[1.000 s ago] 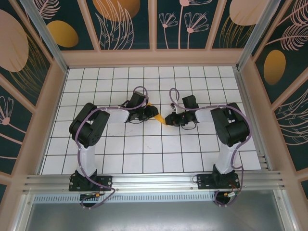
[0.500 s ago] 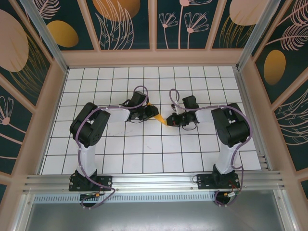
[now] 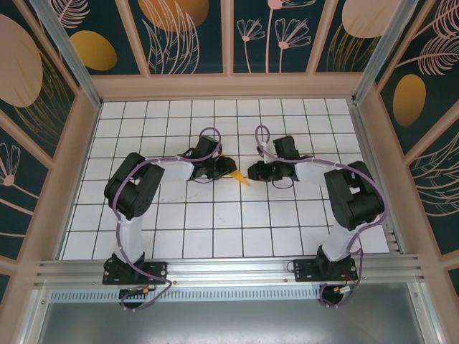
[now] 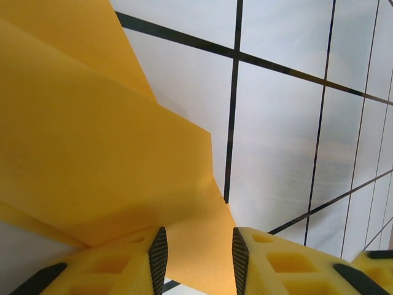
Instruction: Fold a paper plane with a square sheet of paper (pick it up from the middle)
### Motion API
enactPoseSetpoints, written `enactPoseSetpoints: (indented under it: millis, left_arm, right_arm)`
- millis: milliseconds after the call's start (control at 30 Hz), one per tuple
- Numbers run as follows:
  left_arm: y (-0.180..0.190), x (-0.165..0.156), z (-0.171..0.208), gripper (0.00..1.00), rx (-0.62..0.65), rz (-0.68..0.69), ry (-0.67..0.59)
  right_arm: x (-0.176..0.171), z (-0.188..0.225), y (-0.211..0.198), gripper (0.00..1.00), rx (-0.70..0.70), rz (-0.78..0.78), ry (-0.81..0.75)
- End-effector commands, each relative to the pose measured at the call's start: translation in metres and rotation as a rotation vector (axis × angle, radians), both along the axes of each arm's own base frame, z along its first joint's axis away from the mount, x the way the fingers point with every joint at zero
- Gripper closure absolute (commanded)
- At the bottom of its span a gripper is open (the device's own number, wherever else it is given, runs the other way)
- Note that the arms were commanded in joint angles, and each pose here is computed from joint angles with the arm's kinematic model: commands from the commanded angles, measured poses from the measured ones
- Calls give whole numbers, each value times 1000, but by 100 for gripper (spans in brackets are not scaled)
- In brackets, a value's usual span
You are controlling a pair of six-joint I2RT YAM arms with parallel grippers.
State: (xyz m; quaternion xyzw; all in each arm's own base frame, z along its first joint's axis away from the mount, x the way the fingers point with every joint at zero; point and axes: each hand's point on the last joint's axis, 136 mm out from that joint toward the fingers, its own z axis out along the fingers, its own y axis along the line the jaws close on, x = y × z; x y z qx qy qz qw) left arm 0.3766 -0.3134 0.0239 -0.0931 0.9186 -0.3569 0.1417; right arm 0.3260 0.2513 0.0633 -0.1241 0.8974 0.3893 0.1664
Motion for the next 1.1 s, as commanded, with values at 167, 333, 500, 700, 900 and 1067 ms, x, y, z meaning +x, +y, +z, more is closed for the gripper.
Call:
enactPoseSetpoints:
  millis: [167, 333, 500, 700, 900, 1067]
  left_arm:
    - [24, -3, -36, 66, 132, 34, 46]
    - [25, -4, -36, 66, 133, 35, 47]
    - [24, -3, -36, 66, 135, 33, 47]
    - [25, -3, -36, 66, 140, 34, 47]
    - [27, -2, -37, 66, 151, 37, 48]
    - [27, -2, -38, 66, 158, 37, 49]
  right_arm:
    - [1, -3, 36, 89, -11, 62, 37]
    - [1, -22, 35, 93, -53, 58, 81]
    - [-5, -39, 26, 93, -110, 53, 120]
    - [-11, -53, 13, 94, -162, 37, 152]
    - [-16, -66, 1, 95, -208, 19, 177]
    - [-16, -74, -8, 96, -229, -1, 193]
